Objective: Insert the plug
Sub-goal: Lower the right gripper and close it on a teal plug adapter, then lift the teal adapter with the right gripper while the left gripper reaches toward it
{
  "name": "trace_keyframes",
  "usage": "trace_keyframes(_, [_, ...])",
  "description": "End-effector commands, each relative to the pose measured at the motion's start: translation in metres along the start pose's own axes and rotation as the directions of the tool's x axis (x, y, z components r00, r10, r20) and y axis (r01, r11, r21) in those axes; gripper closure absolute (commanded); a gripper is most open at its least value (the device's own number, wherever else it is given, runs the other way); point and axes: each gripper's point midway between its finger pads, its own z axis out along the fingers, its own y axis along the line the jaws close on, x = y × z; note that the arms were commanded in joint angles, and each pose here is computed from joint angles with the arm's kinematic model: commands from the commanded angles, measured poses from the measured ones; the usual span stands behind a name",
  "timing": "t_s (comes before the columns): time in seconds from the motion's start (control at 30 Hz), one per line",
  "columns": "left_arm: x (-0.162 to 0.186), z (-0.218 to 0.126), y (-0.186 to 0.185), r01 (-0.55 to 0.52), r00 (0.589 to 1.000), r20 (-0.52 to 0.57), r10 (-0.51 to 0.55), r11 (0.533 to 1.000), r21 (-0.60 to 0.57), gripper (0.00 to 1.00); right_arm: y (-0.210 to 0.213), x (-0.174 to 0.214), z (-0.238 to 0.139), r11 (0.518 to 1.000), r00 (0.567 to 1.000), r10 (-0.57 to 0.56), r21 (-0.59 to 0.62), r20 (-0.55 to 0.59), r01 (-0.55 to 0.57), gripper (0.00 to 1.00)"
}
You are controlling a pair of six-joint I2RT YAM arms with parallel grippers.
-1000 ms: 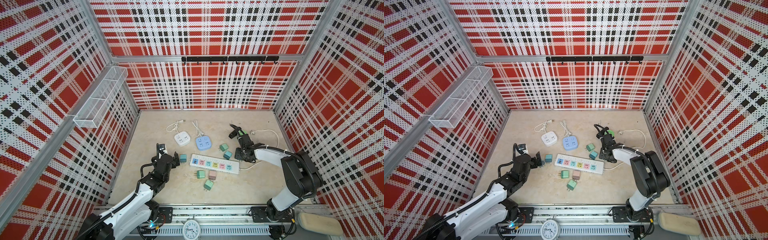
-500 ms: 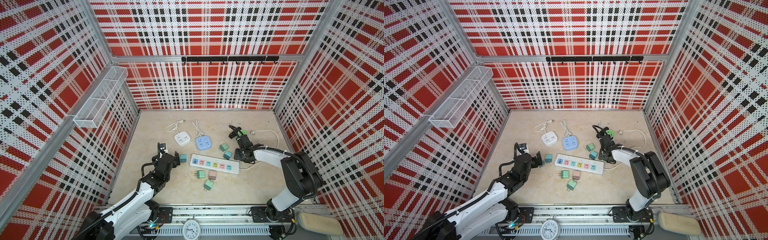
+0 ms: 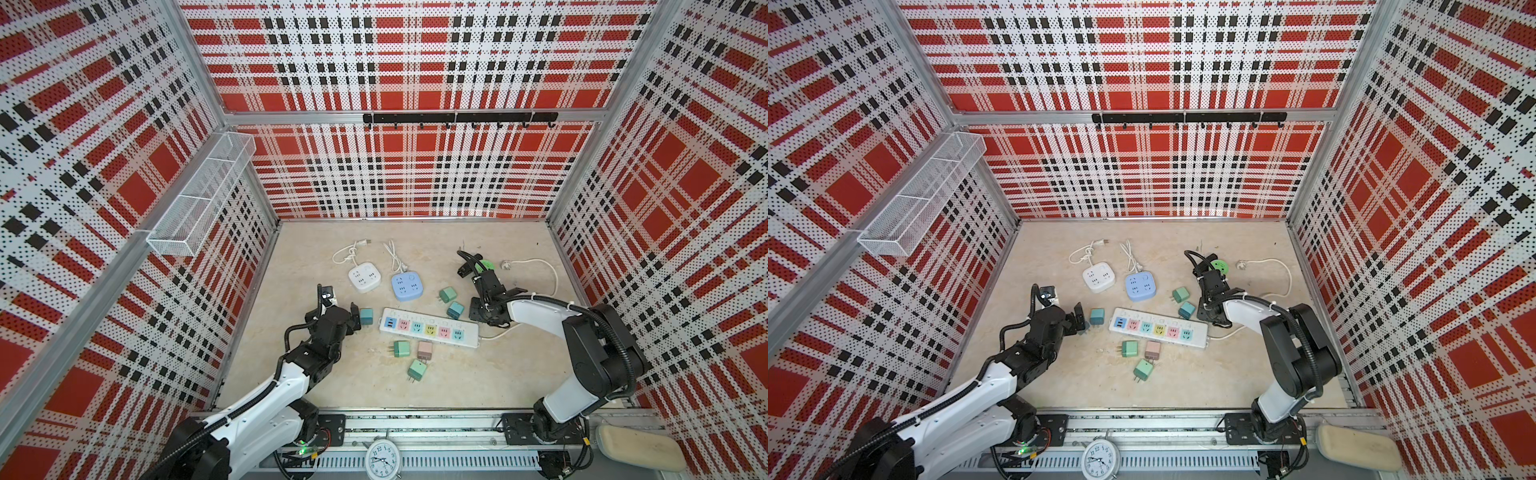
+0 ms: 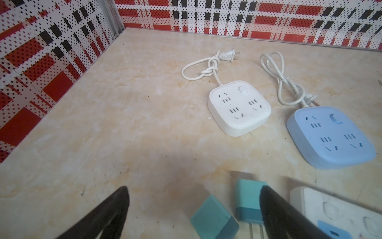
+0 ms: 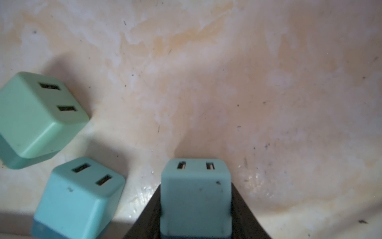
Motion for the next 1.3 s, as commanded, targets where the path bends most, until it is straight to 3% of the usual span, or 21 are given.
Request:
trace_keyframes(0.0, [-0.015,-0.001,0.001,0.038,0.999,0.040,-0.037,0.999,-0.025,0.01,0.011,-0.024,-0.023,0.999,0.995,0.001,-0.051,0.099,0.004,0.69])
trace_keyframes(0.13, [-0.017,-0.001,0.001,0.043,0.998,0.039,-0.042,0.999,-0.024,0.01,0.018,-0.048,-0.050,0.993,0.973,-0.013,-0.109,0.230,0.039,0.72])
trace_keyframes(0.27, [-0.017,-0.002,0.001,0.051,0.998,0.036,-0.051,0.999,-0.011,0.01,0.039,-0.074,-0.098,0.971,0.907,-0.073,-0.177,0.414,0.159,0.77])
trace_keyframes(0.5, [-0.015,0.002,-0.008,0.023,1.000,0.008,-0.023,1.000,0.017,0.01,0.085,-0.087,-0.177,0.863,0.691,-0.128,-0.263,0.711,0.431,0.82])
trace_keyframes(0.73, [-0.015,0.002,-0.017,-0.009,1.000,0.003,0.009,0.999,0.041,0.01,0.090,-0.048,-0.208,0.733,0.440,-0.174,-0.182,0.881,0.655,0.84])
trace_keyframes(0.87, [-0.016,-0.001,-0.029,-0.054,0.998,0.017,0.053,0.996,0.071,0.01,0.080,-0.037,-0.219,0.726,0.326,-0.095,-0.158,0.941,0.670,0.85])
trace_keyframes(0.93, [-0.015,-0.003,-0.036,-0.072,0.997,0.018,0.071,0.993,0.094,0.02,0.083,-0.031,-0.226,0.694,0.301,-0.068,-0.172,0.951,0.699,0.85])
trace_keyframes(1.13, [-0.037,-0.032,-0.076,-0.096,0.995,0.055,0.083,0.950,0.298,0.10,0.091,-0.030,-0.226,0.665,0.305,-0.098,-0.166,0.947,0.728,0.93])
trace_keyframes(1.27, [-0.067,-0.066,-0.100,-0.137,0.990,0.086,0.112,0.912,0.386,0.12,0.098,-0.020,-0.228,0.609,0.252,-0.125,-0.126,0.960,0.783,0.92])
